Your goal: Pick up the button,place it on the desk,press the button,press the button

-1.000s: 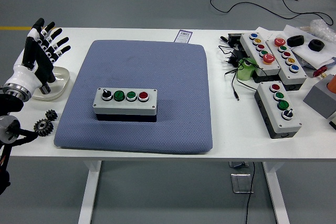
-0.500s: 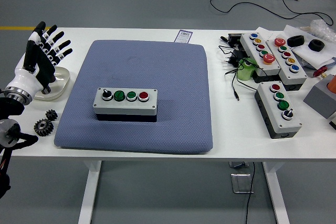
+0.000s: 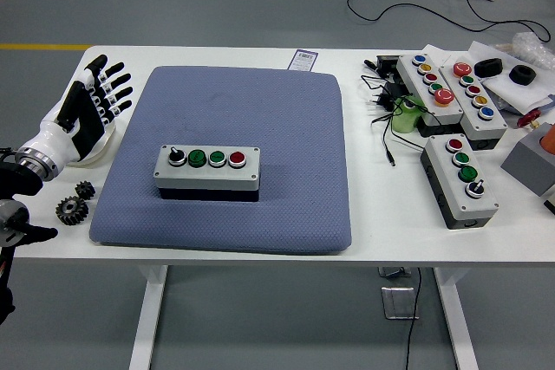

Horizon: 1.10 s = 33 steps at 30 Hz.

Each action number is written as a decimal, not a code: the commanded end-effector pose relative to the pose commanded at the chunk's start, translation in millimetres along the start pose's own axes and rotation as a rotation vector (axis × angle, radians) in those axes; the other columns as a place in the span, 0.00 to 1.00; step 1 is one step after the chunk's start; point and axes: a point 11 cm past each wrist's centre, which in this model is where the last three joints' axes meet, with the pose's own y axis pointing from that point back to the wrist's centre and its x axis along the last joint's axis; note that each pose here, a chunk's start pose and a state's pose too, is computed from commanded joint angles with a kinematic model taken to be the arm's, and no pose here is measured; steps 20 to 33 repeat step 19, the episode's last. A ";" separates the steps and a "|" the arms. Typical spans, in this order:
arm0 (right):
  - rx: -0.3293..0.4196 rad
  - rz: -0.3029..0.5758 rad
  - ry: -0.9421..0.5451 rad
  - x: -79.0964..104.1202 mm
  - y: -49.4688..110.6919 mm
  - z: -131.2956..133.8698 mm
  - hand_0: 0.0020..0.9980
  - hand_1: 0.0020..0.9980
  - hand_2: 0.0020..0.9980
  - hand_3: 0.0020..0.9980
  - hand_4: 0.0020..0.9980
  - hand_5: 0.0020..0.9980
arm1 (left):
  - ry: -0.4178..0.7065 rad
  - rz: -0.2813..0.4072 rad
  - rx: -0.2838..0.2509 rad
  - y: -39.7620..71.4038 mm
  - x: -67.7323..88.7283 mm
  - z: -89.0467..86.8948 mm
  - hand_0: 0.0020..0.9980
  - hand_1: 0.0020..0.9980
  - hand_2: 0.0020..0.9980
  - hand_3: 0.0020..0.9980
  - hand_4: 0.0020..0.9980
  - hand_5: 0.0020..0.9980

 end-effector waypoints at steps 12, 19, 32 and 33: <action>0.009 -0.006 0.016 -3.6 1.2 -3.2 0.67 0.66 0.68 0.62 0.31 0.17 | 0.016 0.066 -0.029 2.2 13.6 12.1 0.95 0.96 1.00 0.99 0.76 1.00; 0.015 0.000 0.015 -0.4 1.0 -6.1 0.67 0.66 0.68 0.62 0.31 0.17 | -0.011 0.072 -0.054 3.6 15.1 17.1 0.91 0.93 0.95 0.87 0.76 1.00; 0.015 0.000 0.015 -0.4 1.0 -6.1 0.67 0.66 0.68 0.62 0.31 0.17 | -0.011 0.072 -0.054 3.6 15.1 17.1 0.91 0.93 0.95 0.87 0.76 1.00; 0.015 0.000 0.015 -0.4 1.0 -6.1 0.67 0.66 0.68 0.62 0.31 0.17 | -0.011 0.072 -0.054 3.6 15.1 17.1 0.91 0.93 0.95 0.87 0.76 1.00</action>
